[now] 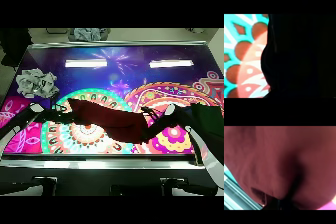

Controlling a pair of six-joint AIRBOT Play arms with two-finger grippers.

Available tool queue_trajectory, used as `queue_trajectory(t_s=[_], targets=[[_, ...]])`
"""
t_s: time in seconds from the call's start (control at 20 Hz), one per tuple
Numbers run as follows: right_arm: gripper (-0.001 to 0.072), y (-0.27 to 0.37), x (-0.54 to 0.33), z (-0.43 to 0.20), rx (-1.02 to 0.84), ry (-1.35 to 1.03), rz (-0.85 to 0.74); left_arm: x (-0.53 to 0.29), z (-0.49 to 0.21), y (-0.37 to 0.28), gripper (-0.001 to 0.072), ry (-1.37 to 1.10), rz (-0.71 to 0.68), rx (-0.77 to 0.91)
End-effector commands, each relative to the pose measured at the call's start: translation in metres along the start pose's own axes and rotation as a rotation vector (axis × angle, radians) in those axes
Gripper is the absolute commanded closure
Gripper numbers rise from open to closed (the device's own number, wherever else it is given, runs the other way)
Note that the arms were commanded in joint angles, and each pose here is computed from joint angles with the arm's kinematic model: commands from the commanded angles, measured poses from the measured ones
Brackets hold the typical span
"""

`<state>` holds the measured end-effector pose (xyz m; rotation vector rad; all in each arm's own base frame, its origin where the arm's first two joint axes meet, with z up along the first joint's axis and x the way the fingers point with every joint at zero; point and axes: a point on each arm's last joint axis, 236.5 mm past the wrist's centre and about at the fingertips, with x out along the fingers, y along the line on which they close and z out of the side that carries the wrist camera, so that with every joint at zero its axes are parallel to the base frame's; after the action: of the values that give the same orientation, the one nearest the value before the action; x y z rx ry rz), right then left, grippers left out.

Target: Fold the shirts.

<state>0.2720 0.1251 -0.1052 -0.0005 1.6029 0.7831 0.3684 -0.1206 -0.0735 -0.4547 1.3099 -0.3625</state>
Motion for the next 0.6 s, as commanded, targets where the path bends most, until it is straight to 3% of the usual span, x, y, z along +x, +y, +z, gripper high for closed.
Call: queue_trajectory(t_s=[0.0,0.15,0.25,0.45,0.55], targets=[[0.0673,0.005,0.004,0.007,-0.012,-0.002,-0.009,-0.006,0.003,-0.003,0.0675,-0.018,-0.001,0.010],[0.0674,0.017,-0.029,0.021,-0.132,-0.044,-0.023,-0.040,0.027,-0.015,0.0676,-0.089,-0.019,0.056],[0.0674,0.029,-0.083,0.045,-0.244,-0.148,-0.115,-0.099,0.067,-0.040,0.0676,-0.242,-0.022,0.193],[0.0674,0.049,-0.303,0.090,-0.431,-0.571,-0.684,-0.317,0.140,-0.126,0.0677,-0.777,0.016,0.395],[0.0673,0.089,-0.436,0.067,-0.428,-0.854,-0.971,-0.433,0.136,-0.167,0.0678,-1.040,0.032,0.433]])
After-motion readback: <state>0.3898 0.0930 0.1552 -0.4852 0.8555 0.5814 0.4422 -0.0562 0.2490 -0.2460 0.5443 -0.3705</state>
